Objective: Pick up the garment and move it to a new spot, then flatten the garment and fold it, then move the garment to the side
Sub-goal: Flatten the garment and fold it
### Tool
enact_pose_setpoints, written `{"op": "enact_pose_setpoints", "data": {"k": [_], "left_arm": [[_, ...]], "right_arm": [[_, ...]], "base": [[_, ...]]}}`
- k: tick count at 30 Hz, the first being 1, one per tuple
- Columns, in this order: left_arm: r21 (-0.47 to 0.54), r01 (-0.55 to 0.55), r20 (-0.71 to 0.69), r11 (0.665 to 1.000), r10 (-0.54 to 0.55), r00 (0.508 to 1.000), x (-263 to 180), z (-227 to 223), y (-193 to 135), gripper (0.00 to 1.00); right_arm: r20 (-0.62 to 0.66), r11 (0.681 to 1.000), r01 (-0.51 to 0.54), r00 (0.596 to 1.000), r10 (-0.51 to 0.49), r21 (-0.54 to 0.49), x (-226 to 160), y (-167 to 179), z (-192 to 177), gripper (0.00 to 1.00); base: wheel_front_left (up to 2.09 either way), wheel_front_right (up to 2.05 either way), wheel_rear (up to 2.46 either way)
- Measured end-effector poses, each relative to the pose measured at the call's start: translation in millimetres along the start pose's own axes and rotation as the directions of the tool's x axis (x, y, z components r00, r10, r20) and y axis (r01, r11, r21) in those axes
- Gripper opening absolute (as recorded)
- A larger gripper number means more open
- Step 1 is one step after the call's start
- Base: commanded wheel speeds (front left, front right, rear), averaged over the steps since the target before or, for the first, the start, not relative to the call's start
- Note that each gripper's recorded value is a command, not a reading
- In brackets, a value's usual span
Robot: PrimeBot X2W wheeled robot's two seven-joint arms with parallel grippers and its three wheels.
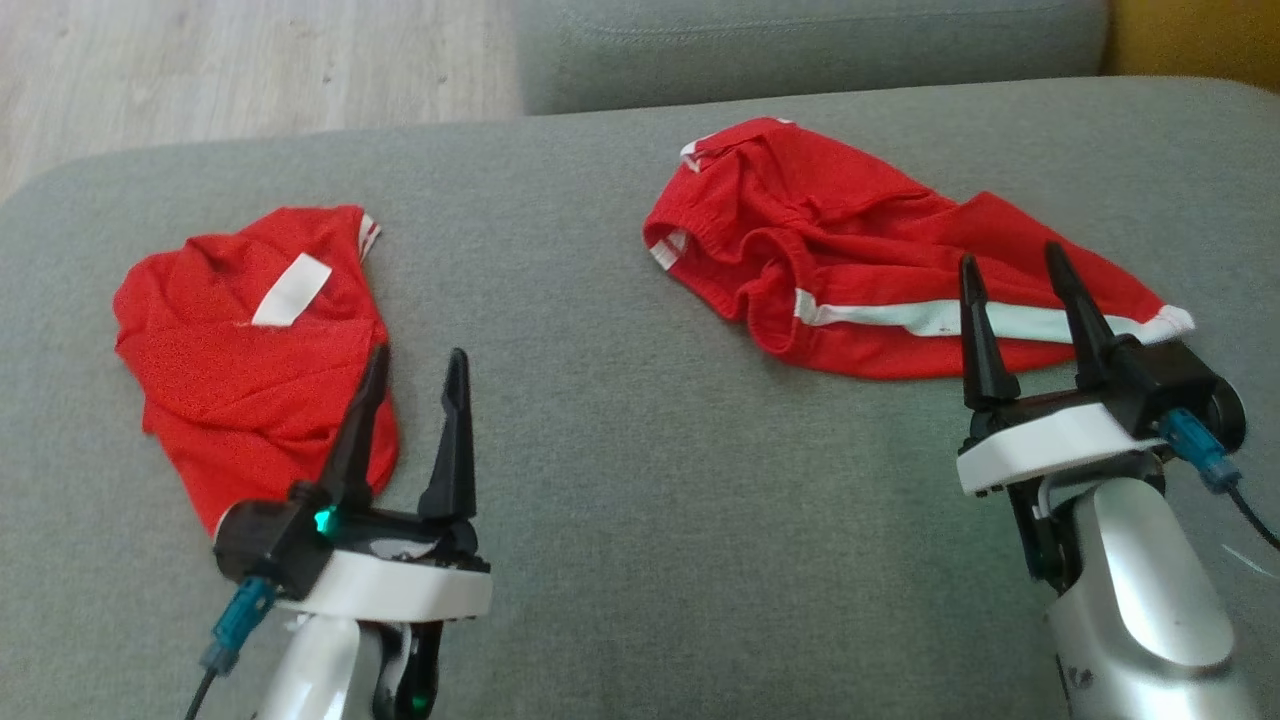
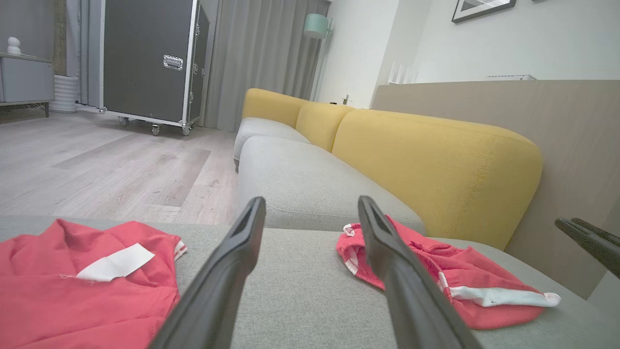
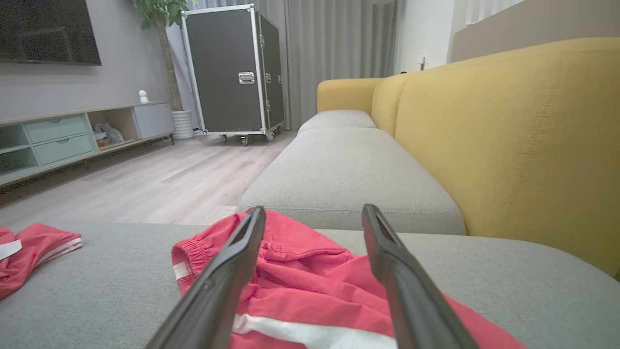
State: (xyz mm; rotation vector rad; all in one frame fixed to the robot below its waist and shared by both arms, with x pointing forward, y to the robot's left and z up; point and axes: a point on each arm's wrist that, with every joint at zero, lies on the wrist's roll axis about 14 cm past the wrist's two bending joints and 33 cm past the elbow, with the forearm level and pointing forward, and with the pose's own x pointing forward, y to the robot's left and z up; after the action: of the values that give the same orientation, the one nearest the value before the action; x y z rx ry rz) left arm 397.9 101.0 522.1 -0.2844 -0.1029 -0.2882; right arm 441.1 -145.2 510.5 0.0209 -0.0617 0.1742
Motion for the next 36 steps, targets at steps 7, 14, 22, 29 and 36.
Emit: {"op": "enact_pose_setpoints", "data": {"k": [7,14,22,29,36], "left_arm": [[0.003,-0.019,-0.031,1.000,0.019,0.999,-2.3,-9.9,8.1,1.00],[0.004,-0.066,-0.050,0.998,0.066,0.997,-2.2,-15.1,26.0,1.00],[0.011,-0.149,-0.073,0.989,0.149,0.986,-11.4,-20.6,52.9,1.00],[0.022,-0.173,-0.097,0.985,0.174,0.980,-12.9,-27.6,62.2,1.00],[0.028,-0.190,-0.110,0.981,0.192,0.975,-10.7,-32.8,70.0,1.00]], "right_arm": [[-0.102,0.993,-0.067,0.993,0.058,-0.094,28.0,15.4,-18.7,1.00],[-0.280,0.976,-0.129,0.957,0.076,-0.177,81.9,19.9,-45.2,1.00],[-0.423,0.957,-0.214,0.899,0.114,-0.197,116.1,32.8,-86.1,1.00],[-0.496,0.933,-0.272,0.859,0.125,-0.237,132.7,34.2,-111.6,1.00],[-0.538,0.923,-0.301,0.833,0.131,-0.240,141.6,34.6,-130.5,0.00]], "base": [[0.00,0.00,0.00],[0.00,0.00,0.00],[0.00,0.00,0.00],[0.00,0.00,0.00],[0.00,0.00,0.00]]}}
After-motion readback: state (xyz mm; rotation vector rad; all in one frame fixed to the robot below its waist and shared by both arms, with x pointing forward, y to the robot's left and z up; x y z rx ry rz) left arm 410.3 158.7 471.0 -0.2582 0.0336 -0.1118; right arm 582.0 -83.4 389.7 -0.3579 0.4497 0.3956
